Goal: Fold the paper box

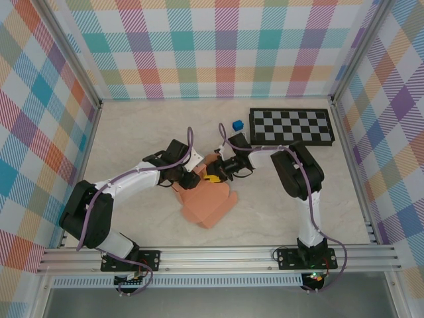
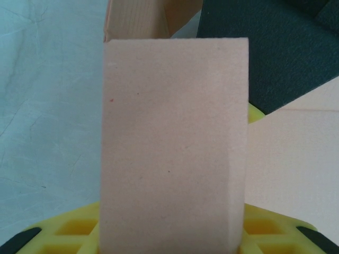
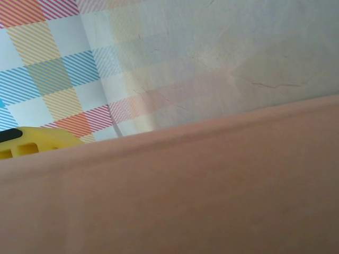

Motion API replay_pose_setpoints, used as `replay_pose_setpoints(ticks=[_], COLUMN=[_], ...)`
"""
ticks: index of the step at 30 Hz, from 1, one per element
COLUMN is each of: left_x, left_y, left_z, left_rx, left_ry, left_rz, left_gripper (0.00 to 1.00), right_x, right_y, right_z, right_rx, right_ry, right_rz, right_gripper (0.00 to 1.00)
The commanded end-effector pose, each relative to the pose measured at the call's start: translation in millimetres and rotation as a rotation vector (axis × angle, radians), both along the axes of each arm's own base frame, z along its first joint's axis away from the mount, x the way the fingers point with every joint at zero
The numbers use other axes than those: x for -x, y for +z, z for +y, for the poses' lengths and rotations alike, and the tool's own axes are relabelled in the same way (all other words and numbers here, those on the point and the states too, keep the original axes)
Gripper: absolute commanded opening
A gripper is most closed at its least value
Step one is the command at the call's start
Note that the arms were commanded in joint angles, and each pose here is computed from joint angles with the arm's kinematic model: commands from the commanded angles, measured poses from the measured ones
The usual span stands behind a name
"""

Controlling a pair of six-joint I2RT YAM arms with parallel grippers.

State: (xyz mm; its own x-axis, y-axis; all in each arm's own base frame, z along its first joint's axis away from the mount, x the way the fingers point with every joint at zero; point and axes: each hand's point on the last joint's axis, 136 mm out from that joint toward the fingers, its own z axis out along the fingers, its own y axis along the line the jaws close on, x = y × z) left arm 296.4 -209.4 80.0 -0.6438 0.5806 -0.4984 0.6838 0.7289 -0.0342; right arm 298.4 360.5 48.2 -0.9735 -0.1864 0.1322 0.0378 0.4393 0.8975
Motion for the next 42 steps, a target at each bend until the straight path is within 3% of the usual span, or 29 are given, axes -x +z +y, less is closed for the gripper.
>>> replay_pose_setpoints(ticks=[1, 11, 23, 30, 33, 36, 42], left_x=[7.6, 8.8, 11.0, 12.0, 13.1, 14.2, 15.2], left_y=[-12.0, -10.8, -13.0, -9.5, -10.8, -10.7, -10.0], left_z=[-1.4, 5.6, 5.5, 4.6, 4.7, 5.9, 6.6], left_rx=[-0.016, -0.051, -0.051, -0.039, -0.038, -0.040, -0.037], left_ry=[-0.014, -0.033, -0.047, -0.049, -0.050, -0.048, -0.050], left_rz=[0.020, -0.008, -0.006, -0.012, -0.009, -0.009, -0.012], left_gripper=[0.43, 0.43, 0.43, 0.43, 0.43, 0.43, 0.43], right_x=[8.7, -1.4, -4.9, -55.7, -68.7, -81.6, -75.4], right_y=[-3.6, 20.7, 56.5, 67.6, 65.5, 59.7, 53.2], right_z=[9.7, -23.4, -70.8, -103.7, -89.7, -76.2, -50.8], right_rx=[-0.001, 0.133, 0.101, 0.312, 0.252, 0.233, 0.092], right_ry=[0.051, -0.019, 0.010, -0.040, 0.022, 0.067, 0.239], right_rz=[-0.005, -0.284, -0.598, -0.946, -1.080, -1.102, -1.230], right_gripper=[0.24, 0.25, 0.35, 0.54, 0.60, 0.60, 0.61])
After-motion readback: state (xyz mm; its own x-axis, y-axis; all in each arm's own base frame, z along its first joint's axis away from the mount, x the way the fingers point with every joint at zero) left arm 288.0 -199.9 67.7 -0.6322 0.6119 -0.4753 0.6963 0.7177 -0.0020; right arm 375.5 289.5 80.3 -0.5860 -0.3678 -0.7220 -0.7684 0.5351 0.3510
